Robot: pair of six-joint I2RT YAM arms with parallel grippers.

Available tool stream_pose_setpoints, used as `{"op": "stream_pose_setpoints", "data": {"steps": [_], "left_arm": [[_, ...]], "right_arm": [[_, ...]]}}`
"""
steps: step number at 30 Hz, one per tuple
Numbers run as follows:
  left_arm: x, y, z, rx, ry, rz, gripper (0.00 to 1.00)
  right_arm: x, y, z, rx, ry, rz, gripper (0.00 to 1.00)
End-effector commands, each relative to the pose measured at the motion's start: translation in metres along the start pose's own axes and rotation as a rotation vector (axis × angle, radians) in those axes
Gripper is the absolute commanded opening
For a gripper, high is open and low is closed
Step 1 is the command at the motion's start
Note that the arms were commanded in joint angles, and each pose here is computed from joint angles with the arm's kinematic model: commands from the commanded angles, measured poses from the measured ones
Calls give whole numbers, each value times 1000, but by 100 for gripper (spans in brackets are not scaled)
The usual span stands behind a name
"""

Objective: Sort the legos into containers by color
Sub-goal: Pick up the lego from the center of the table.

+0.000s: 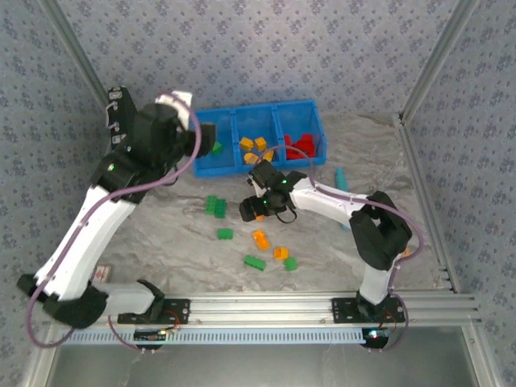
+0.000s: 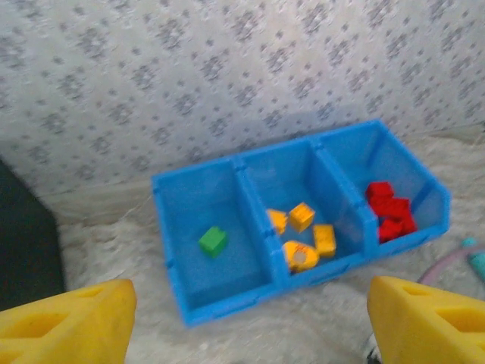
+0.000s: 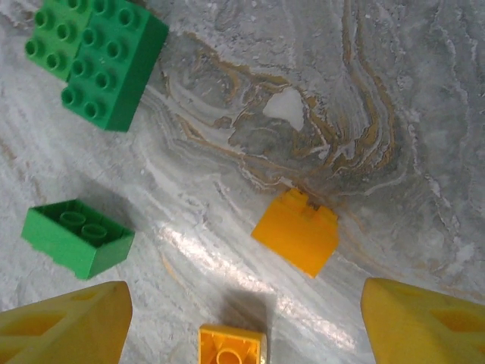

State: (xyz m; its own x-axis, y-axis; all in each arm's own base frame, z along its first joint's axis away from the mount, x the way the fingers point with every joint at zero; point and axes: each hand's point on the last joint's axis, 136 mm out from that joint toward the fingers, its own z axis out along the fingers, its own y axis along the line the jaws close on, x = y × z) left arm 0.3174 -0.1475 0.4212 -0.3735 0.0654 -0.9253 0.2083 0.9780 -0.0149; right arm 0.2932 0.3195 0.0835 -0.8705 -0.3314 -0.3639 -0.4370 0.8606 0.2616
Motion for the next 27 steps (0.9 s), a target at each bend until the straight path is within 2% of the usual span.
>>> {"op": "stream_pose_setpoints", "data": {"steps": [1,6,10,14,17,21,27], "left_arm": [[18,33,-30,-92,-7,35,82],[54,63,-60,-149,23,35,84],[78,67,-66,-132,50,20,85],[104,60,-58,-96,113,-10,85],[129,54,-49,-70,178,-62,85],[170,49,-35,-72,287,-154,84],[228,38,-19,-62,425,-273,83]], "right_arm": [[6,-12,8,89,57,65,81],[6,-17,22,135,97,103,78],[2,-22,29,166,117,118,72],[0,-21,36,174,140,120,68],[2,-25,39,188,160,124,60],[6,-30,39,201,180,133,51],[11,-36,37,209,201,134,42]]}}
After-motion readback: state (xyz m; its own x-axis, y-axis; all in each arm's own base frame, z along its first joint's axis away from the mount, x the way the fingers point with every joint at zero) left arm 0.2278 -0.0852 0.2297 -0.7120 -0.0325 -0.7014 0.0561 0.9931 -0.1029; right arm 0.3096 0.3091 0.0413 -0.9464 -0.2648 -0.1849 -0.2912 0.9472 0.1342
